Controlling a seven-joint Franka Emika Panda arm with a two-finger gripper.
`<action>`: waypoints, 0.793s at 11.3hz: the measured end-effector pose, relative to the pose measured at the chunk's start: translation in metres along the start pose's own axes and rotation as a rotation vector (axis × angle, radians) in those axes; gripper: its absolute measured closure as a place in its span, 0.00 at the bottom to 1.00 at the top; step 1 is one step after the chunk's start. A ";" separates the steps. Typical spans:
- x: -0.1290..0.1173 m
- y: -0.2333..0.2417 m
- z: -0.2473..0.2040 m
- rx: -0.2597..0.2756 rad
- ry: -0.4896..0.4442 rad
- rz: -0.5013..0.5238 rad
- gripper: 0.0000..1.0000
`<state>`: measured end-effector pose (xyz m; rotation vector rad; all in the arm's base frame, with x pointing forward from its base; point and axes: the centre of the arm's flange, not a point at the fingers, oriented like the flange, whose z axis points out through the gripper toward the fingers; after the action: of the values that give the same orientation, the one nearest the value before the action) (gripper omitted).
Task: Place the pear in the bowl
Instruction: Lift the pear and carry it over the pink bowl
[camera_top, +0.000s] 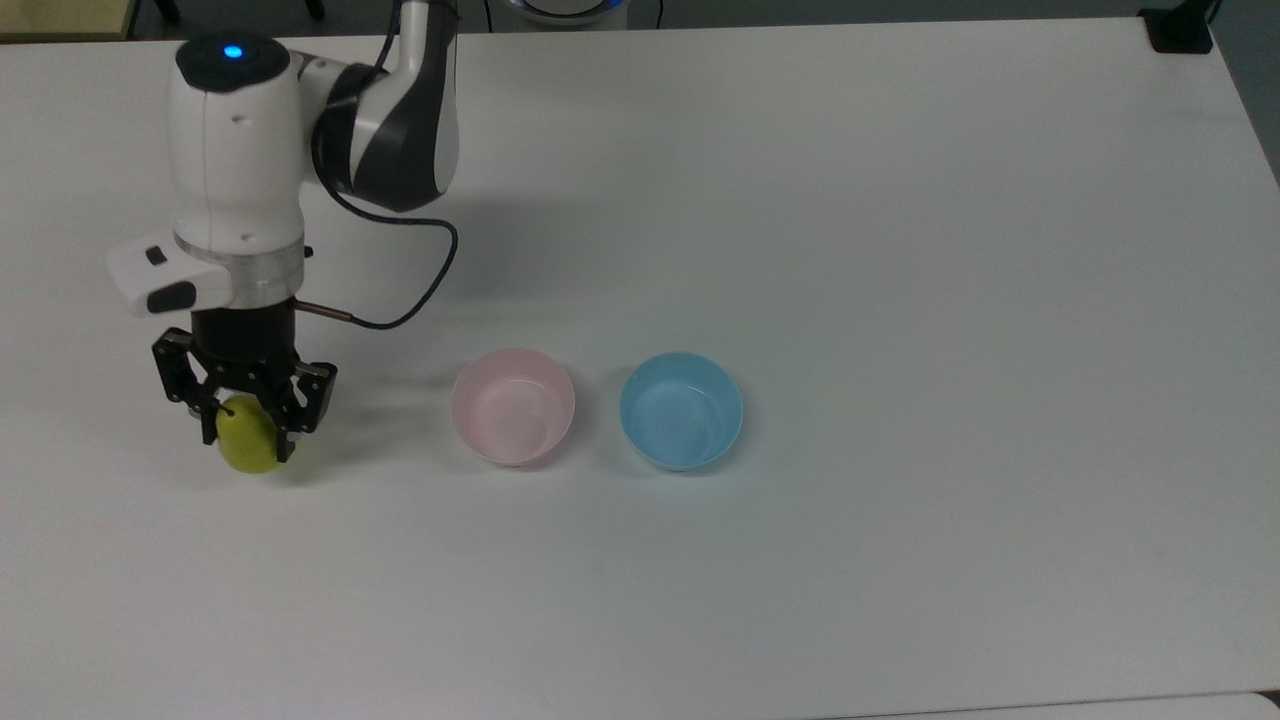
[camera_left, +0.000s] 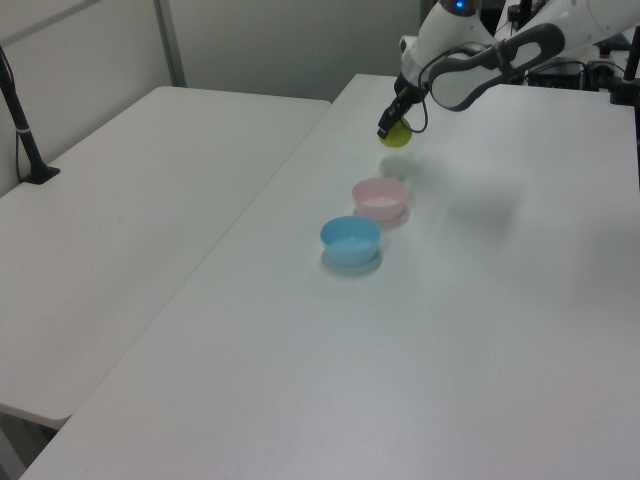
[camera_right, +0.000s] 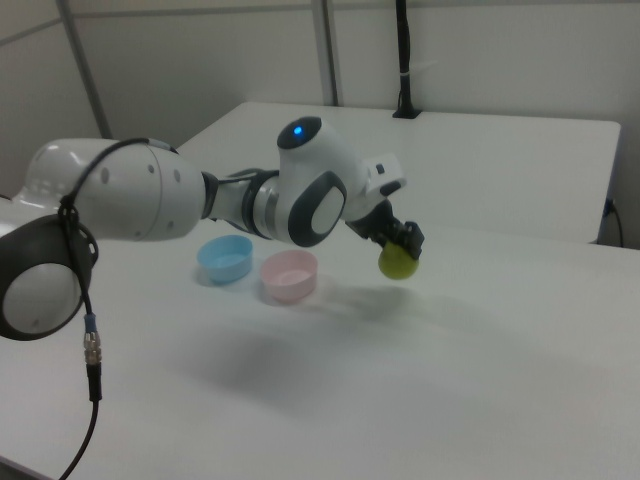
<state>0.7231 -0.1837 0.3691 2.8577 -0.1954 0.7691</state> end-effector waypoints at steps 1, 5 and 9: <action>0.007 0.002 -0.015 -0.002 0.014 0.003 0.36; 0.032 -0.014 -0.109 0.014 -0.061 0.025 0.36; 0.034 -0.095 -0.160 0.059 -0.117 0.082 0.36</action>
<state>0.6909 -0.0618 0.5096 2.9695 -0.3120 0.6316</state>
